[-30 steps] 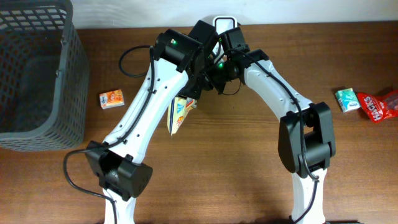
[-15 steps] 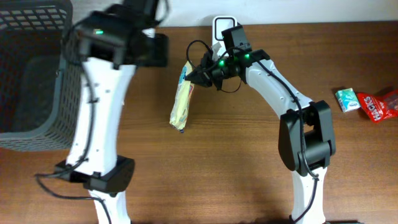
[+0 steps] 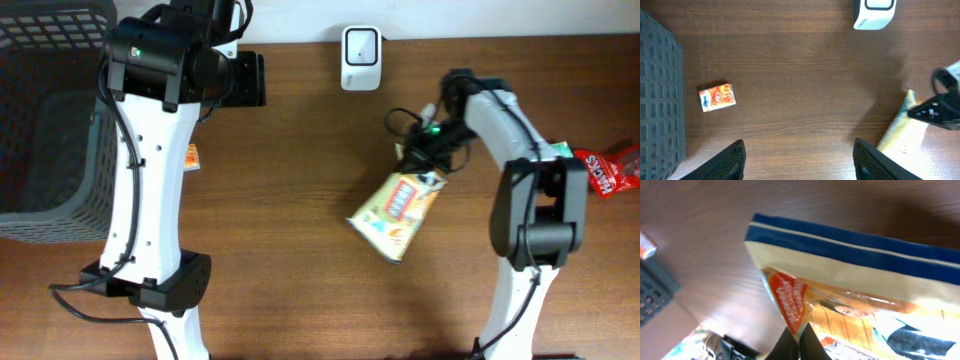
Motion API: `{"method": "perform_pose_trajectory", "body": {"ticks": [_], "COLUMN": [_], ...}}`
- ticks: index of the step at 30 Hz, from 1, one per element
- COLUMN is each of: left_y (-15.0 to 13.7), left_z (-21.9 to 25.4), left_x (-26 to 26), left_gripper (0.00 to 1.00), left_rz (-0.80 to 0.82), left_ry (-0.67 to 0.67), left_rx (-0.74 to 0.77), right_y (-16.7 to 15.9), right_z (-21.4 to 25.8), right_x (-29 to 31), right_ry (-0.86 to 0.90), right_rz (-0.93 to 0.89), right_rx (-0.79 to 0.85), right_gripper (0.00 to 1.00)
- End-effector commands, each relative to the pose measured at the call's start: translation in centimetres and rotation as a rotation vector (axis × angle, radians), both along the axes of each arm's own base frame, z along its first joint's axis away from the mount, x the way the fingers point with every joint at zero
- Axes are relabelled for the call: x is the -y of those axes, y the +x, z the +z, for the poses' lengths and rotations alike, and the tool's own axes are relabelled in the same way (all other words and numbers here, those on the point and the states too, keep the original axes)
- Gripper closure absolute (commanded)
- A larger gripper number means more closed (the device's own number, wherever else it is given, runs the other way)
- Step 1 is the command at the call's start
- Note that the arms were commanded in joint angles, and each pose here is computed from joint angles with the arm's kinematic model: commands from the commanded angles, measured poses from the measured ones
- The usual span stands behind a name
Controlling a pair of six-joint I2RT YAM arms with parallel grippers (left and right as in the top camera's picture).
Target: Scan the item barcode
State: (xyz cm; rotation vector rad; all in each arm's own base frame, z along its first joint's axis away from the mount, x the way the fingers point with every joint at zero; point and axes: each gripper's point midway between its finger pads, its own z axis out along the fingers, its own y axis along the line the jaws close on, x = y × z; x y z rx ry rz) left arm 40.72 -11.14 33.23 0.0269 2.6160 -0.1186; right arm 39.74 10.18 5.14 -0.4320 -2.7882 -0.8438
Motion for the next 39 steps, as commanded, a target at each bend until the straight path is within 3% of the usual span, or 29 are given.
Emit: {"method": "perform_pose_trajectory", "body": {"ticks": [1,6,13,18,23,27,32,35,39], "left_y": [-0.2,-0.2,0.0,0.0,0.0,0.0,0.0,0.0,0.0], "left_z": [0.4,0.4,0.3,0.3,0.3,0.3,0.3,0.3,-0.2], "left_x": [0.0,0.0,-0.7,-0.7,-0.7,-0.7,-0.7,-0.7,-0.7], "left_gripper": [0.33,0.33,0.34,0.34,0.34,0.34,0.34,0.33,0.28], "left_rz": [-0.010,-0.010,0.011,0.011,0.011,0.010,0.010,0.010,0.010], "left_ry": [-0.006,-0.005,0.027,0.027,0.027,0.027,0.027,0.027,0.031], "left_rx": [0.008,0.007,0.015,0.016,0.016,0.015,0.016,0.015,-0.001], "right_y": [-0.6,0.6,2.1,0.8,-1.2,-0.8,-0.9,-1.4,-2.3], "right_z": [0.0,2.5,9.4,14.3,16.1,12.4,4.2,2.0,0.6], "right_x": [2.3,-0.1,-10.6,-17.2,-19.8,-18.4,-13.1,-8.5,-2.9], "right_ry": [0.017,0.142,0.229,0.338,0.596,0.656,0.628,0.623,0.437], "right_rz": [0.046,0.077,0.261,0.386,0.425,0.365,0.199,0.105,0.080], "right_rx": [0.020,0.094,0.266,0.369,0.338,0.285,0.162,0.138,0.090], "right_gripper": [0.96,0.96,0.96,0.96,0.96,0.96,0.96,0.96,0.96]}}
